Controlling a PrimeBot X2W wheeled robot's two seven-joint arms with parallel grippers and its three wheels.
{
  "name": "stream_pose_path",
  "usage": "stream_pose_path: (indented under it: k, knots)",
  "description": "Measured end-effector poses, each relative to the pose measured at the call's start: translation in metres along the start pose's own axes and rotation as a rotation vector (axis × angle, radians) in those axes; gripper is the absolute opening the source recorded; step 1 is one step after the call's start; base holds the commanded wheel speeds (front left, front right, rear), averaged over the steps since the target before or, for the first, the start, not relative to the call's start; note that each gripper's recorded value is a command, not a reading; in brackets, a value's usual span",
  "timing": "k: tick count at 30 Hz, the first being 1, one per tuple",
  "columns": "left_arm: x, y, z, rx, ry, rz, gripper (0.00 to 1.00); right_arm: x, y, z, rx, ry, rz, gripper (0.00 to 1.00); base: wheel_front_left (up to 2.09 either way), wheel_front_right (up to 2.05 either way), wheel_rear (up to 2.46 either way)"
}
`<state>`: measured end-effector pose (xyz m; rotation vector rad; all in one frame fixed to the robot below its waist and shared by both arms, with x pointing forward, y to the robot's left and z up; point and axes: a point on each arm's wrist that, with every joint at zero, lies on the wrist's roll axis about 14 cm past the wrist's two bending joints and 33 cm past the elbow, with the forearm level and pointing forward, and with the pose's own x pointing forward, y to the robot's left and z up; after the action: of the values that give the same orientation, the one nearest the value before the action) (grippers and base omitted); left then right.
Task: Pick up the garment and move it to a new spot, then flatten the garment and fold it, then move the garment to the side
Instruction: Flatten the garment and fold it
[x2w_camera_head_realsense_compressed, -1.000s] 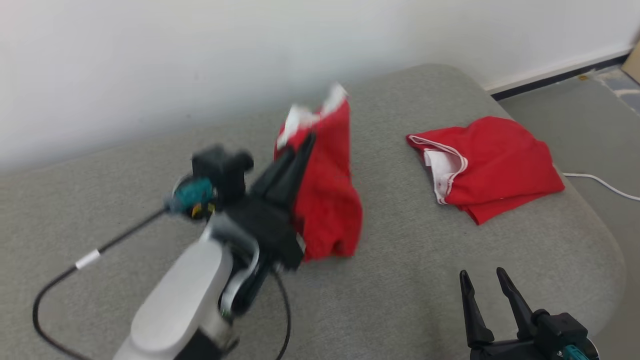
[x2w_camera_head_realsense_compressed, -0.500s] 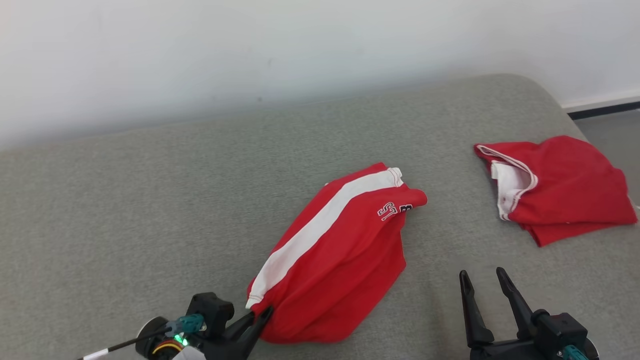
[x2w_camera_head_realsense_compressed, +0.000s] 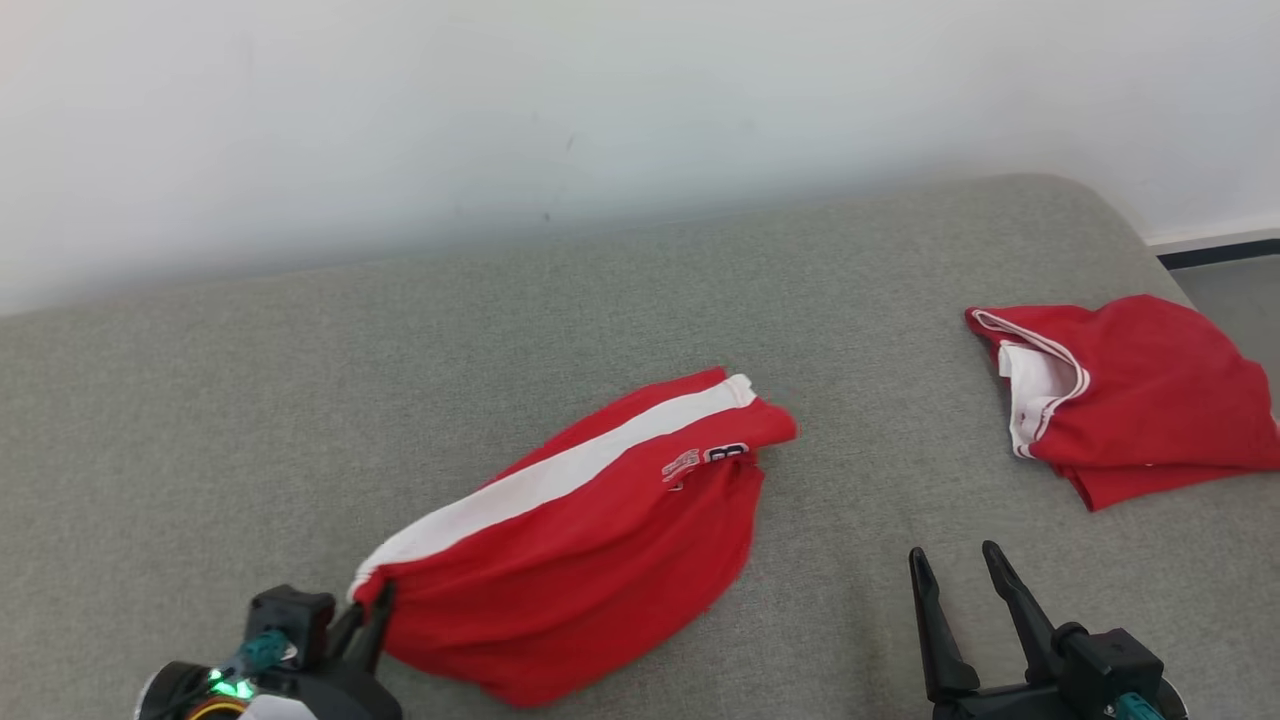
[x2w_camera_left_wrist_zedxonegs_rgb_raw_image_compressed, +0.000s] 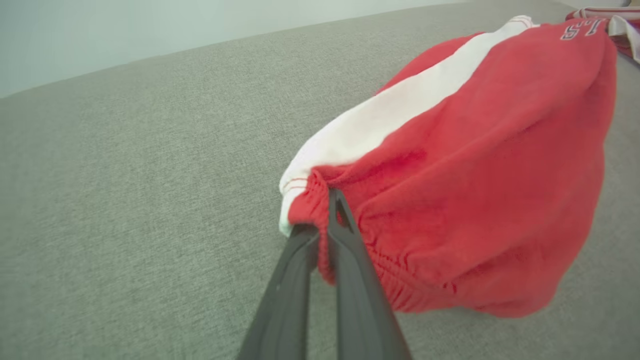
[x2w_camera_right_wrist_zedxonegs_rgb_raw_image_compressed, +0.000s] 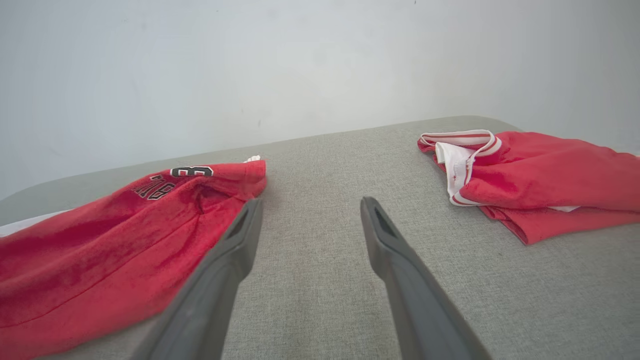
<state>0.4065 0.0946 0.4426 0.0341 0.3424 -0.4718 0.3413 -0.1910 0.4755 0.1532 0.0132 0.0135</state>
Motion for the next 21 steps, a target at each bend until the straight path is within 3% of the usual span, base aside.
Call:
stream_pose_path:
  k: [1, 2, 3, 4, 5, 13, 21]
  knots:
    - [0.000, 0.006, 0.000, -0.001, -0.008, 0.029, 0.00, -0.001, -0.001, 0.000, 0.000, -0.001, -0.002, 1.00, 0.00, 0.00, 0.00]
    - [0.001, 0.010, 0.001, -0.003, -0.017, 0.049, 0.11, -0.002, -0.002, 0.001, -0.001, -0.003, -0.006, 1.00, 0.00, 0.00, 0.00]
    - [0.002, 0.013, 0.001, -0.006, -0.021, 0.068, 0.40, -0.002, -0.003, 0.001, -0.002, -0.004, -0.007, 1.00, 0.00, 0.00, 0.00]
    - [0.003, 0.013, 0.001, -0.010, -0.028, 0.077, 0.85, -0.003, -0.004, 0.002, -0.002, -0.006, -0.011, 1.00, 0.00, 0.00, 0.00]
    - [0.004, 0.012, 0.002, -0.023, -0.034, 0.079, 1.00, -0.004, -0.005, 0.002, -0.003, -0.007, -0.014, 1.00, 0.00, 0.00, 0.00]
    - [-0.005, 0.002, -0.021, -0.116, 0.012, 0.083, 1.00, -0.012, -0.012, 0.005, -0.006, -0.016, -0.034, 1.00, 0.00, 0.00, 0.00]
    - [-0.034, 0.033, 0.008, -0.233, -0.214, 0.275, 1.00, -0.012, -0.009, 0.006, -0.007, -0.021, -0.020, 1.00, 0.00, 0.00, 0.00]
